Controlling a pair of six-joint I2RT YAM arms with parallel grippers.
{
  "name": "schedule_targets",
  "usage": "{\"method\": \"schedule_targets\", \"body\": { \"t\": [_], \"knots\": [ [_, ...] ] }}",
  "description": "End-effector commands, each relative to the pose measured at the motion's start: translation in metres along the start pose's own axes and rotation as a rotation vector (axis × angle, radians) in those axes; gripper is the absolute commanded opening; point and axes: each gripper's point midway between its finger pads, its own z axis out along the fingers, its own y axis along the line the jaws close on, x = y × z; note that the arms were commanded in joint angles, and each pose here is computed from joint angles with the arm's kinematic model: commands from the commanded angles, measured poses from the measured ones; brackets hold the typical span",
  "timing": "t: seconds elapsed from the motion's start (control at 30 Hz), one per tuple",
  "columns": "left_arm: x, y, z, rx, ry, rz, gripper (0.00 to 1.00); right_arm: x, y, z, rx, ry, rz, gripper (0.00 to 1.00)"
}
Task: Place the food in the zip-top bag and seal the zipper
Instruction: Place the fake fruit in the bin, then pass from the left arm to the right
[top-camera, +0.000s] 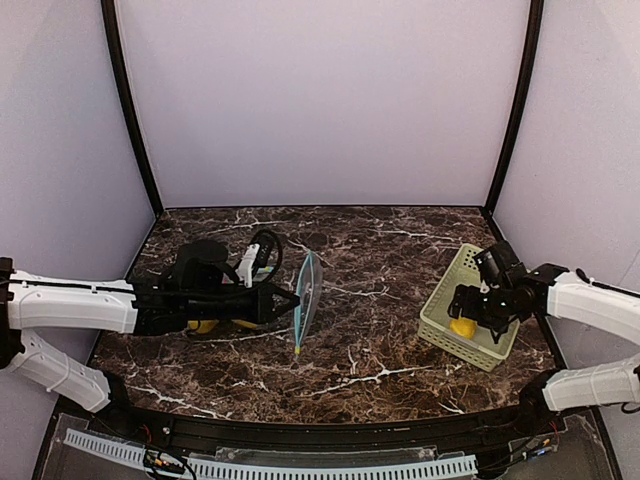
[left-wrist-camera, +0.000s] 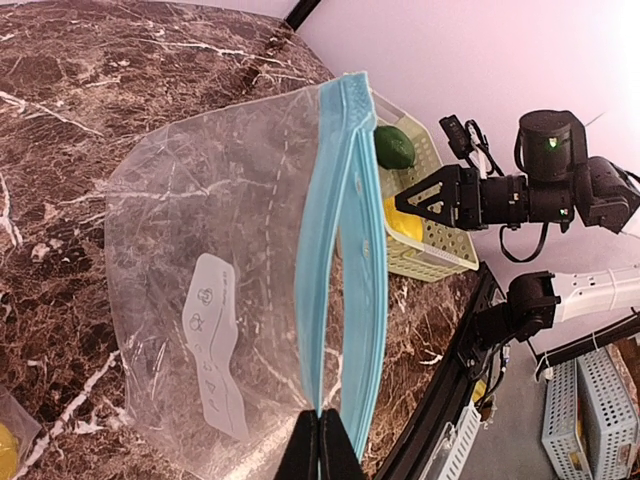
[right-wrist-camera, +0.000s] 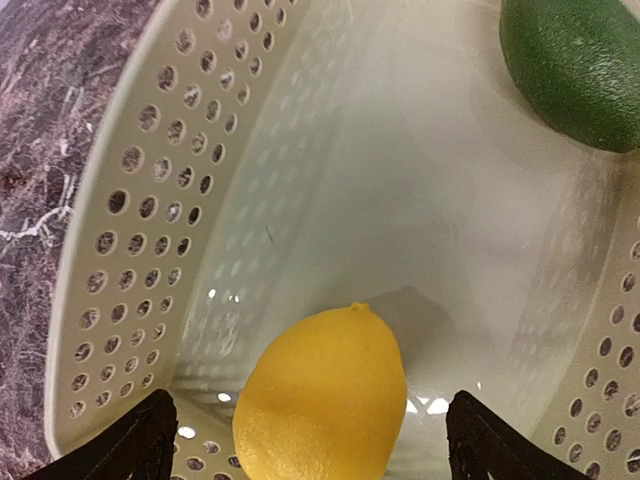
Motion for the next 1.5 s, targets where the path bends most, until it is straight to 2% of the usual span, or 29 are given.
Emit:
{"method": "schedule_targets", "body": {
  "t": [0.0, 0.1, 0.23, 0.37, 0.57, 0.7, 0.93, 1.3, 1.37, 1.47],
  "knots": [
    [-0.013, -0.002, -0.01, -0.001, -0.098, -0.04, 0.01, -0.027, 0.008, -0.036, -0.039, -0.095, -0.015, 0.92],
    [-0.017, -0.003, -0.013, 0.0, -0.14, -0.071, 0.01, -0.035, 0.039, -0.065, -0.171, -0.135, -0.066, 0.89],
    [-0.026, -0.007, -0.015, 0.003, -0.194, -0.095, 0.01, -0.029, 0.102, -0.103, -0.367, -0.165, -0.166, 0.84],
    [-0.036, -0.004, -0.018, -0.02, -0.258, -0.115, 0.01, -0.005, 0.166, -0.122, -0.479, -0.152, -0.241, 0.75],
    [-0.038, 0.0, -0.019, -0.04, -0.279, -0.124, 0.01, 0.043, 0.264, -0.147, -0.644, -0.143, -0.367, 0.55],
    [-0.035, 0.004, -0.02, -0.047, -0.282, -0.132, 0.01, 0.067, 0.311, -0.156, -0.711, -0.135, -0.424, 0.49],
    [-0.033, 0.006, -0.022, -0.046, -0.285, -0.142, 0.01, 0.082, 0.341, -0.137, -0.688, -0.12, -0.455, 0.38],
    [-0.031, 0.005, -0.024, -0.033, -0.287, -0.152, 0.01, 0.09, 0.347, -0.094, -0.531, -0.112, -0.497, 0.26],
    [-0.03, 0.006, -0.025, -0.033, -0.289, -0.153, 0.01, 0.09, 0.342, -0.084, -0.48, -0.116, -0.5, 0.22],
    [-0.024, 0.012, -0.028, -0.051, -0.285, -0.152, 0.01, 0.087, 0.336, -0.077, -0.443, -0.117, -0.498, 0.09]
  ]
}}
